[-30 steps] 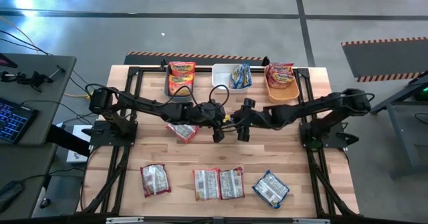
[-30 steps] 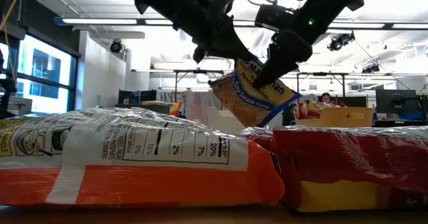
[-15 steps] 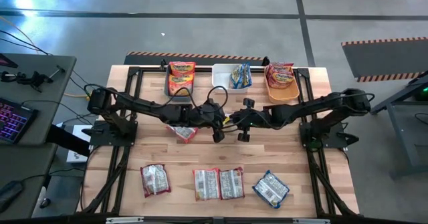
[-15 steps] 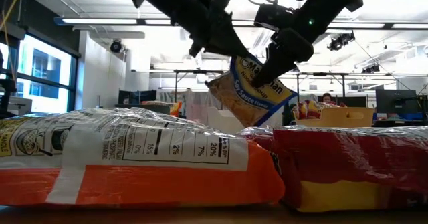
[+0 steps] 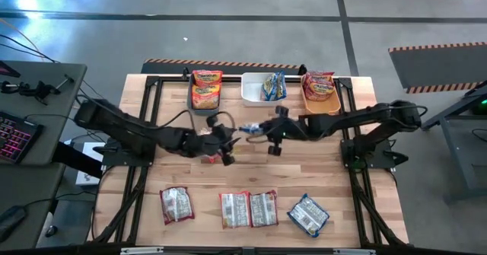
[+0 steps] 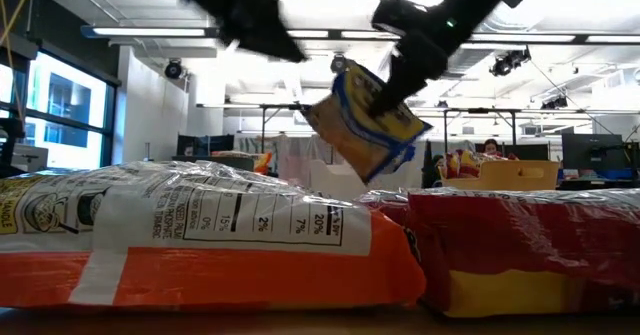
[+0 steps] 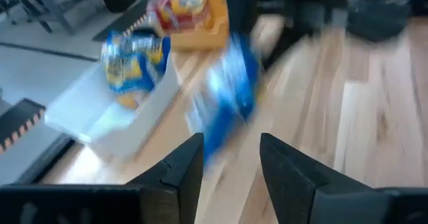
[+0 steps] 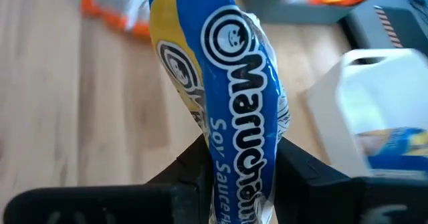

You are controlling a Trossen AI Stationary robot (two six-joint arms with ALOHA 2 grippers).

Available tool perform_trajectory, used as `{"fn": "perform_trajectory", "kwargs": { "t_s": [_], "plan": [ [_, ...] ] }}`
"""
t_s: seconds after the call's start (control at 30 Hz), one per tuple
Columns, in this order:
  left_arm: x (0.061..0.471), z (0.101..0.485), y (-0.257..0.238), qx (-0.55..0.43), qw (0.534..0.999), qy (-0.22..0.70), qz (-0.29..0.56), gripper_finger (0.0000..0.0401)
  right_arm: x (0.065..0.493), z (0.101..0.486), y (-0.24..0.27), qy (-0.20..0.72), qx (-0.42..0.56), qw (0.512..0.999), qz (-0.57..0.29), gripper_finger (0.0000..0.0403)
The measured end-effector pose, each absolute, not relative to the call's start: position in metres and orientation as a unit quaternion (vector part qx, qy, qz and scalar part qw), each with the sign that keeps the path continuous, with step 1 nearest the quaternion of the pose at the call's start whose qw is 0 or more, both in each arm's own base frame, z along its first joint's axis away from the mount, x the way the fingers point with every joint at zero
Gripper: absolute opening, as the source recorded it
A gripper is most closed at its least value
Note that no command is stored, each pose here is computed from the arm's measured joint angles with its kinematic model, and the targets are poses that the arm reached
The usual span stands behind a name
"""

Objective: Sort Maruchan noodles
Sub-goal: Put the top blue noodle pack into the white bin

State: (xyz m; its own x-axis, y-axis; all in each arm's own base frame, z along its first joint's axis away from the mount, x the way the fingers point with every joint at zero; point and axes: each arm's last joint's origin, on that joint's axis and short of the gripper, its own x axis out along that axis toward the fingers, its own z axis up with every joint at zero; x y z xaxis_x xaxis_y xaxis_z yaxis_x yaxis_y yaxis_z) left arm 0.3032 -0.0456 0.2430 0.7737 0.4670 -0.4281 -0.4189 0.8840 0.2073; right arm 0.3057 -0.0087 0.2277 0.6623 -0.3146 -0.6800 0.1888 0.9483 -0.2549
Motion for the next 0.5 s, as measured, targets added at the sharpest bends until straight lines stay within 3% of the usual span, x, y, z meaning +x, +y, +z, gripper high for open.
{"fn": "perform_trajectory", "kwargs": {
  "t_s": [0.33,0.5],
  "plan": [
    [0.255,0.175,-0.035,-0.048,0.972,0.107,0.202,0.0120,0.309,0.315,-0.101,0.328,0.098,0.904,-0.257,0.0087],
    [0.246,0.165,-0.033,-0.061,0.972,0.109,0.200,0.0115,0.304,0.328,-0.166,0.297,0.226,0.884,-0.282,0.0087]
  ]
}}
